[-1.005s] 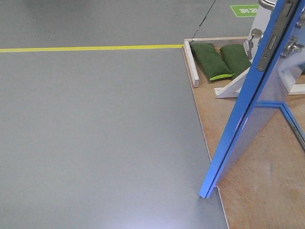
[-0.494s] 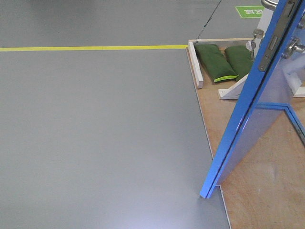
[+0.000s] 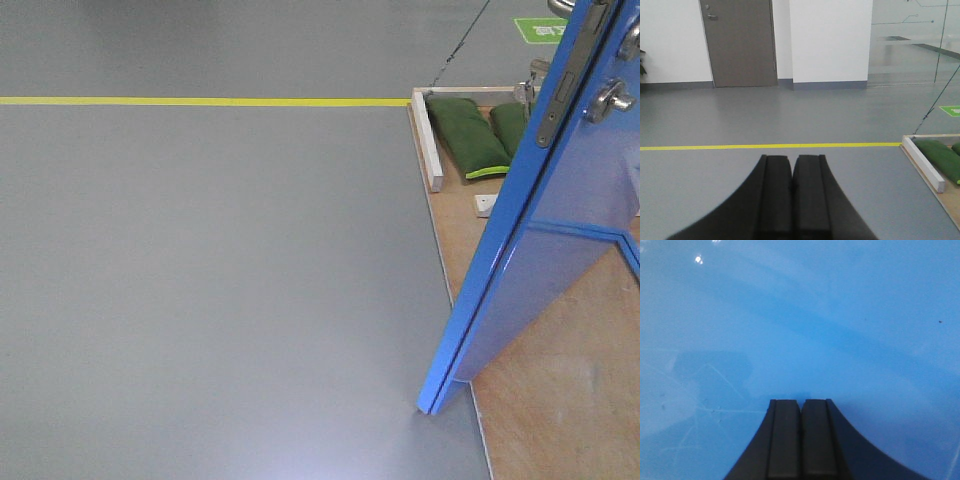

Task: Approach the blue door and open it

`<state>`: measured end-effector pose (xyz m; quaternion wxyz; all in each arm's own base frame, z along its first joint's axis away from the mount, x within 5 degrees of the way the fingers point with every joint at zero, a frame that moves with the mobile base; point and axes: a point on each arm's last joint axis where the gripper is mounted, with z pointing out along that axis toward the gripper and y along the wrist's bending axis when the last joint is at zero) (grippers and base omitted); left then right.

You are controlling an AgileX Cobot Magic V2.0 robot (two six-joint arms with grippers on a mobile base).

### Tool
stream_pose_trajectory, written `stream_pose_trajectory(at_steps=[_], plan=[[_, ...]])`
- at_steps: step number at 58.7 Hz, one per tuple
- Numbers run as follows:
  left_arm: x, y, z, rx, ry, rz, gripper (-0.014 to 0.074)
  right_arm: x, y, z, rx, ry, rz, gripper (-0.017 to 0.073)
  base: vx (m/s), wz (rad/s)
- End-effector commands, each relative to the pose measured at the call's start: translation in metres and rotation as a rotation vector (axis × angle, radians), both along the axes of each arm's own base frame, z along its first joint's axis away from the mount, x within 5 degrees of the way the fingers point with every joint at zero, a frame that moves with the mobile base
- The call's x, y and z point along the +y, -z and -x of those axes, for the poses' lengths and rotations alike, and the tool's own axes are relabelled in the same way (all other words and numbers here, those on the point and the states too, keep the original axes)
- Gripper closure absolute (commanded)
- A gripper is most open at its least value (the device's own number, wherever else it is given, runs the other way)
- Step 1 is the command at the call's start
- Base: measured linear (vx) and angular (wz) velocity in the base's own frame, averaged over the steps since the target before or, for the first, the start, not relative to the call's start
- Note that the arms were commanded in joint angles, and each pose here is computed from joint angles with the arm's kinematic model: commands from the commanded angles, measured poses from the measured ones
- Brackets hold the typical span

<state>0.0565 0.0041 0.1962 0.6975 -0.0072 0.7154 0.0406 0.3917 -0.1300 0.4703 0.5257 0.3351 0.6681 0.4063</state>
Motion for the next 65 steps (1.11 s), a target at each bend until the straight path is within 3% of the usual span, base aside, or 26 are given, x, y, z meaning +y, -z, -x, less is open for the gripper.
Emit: stream_pose_trajectory(at_steps=[1, 65], plan=[[-0.0006, -0.0152, 0.0023, -0.118, 0.005, 0.000, 0.0521, 0.0124, -0.0297, 0.0139, -0.108, -0.006, -0.014, 0.0561, 0.06, 0.09], [-0.0006, -0.0152, 0.0023, -0.118, 0.005, 0.000, 0.0521, 0.0122, -0.0298, 0.0138, -0.110, -0.003, -0.015, 0.0561, 0.11, 0.09]])
